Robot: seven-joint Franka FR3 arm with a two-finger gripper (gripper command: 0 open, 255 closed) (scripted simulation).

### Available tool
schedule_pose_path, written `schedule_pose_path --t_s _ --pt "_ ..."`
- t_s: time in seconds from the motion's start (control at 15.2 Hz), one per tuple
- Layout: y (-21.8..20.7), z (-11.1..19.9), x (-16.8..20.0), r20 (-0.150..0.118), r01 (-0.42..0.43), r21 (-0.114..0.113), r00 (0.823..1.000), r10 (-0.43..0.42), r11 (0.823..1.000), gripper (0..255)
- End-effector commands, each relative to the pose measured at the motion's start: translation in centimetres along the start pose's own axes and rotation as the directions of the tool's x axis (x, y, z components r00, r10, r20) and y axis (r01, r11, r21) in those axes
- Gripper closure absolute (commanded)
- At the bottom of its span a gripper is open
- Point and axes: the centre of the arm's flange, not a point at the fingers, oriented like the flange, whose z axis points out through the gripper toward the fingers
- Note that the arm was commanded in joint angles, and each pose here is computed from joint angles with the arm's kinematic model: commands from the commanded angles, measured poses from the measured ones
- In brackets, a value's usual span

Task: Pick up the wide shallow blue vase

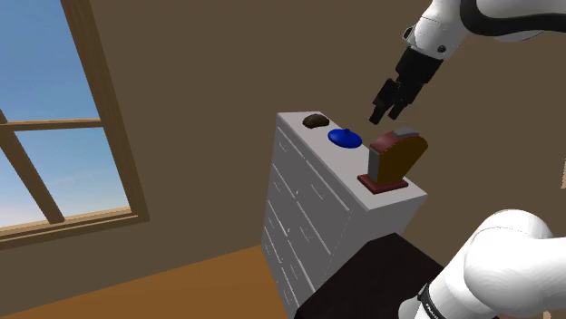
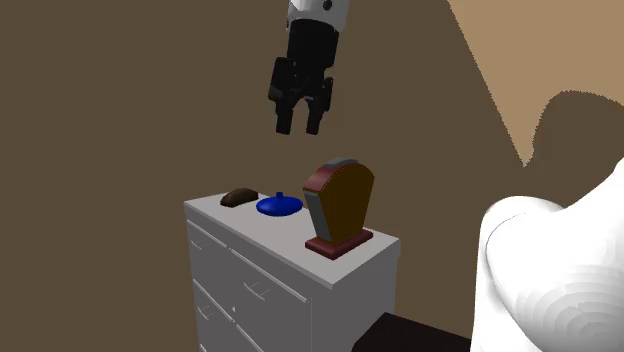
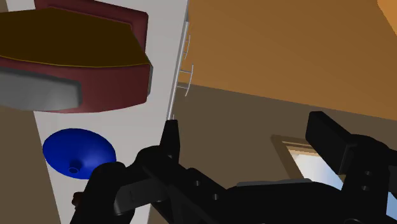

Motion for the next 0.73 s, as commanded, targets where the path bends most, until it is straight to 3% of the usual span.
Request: schedule_pose_path --t_s 0.0,0.66 --pt "0.0 0.0 0.0 0.000 0.000 0.000 1.000 0.000 1.000 0" --pt "9.5 5.8 7.3 0.055 0.081 -0.024 0.995 -0.080 0.996 0"
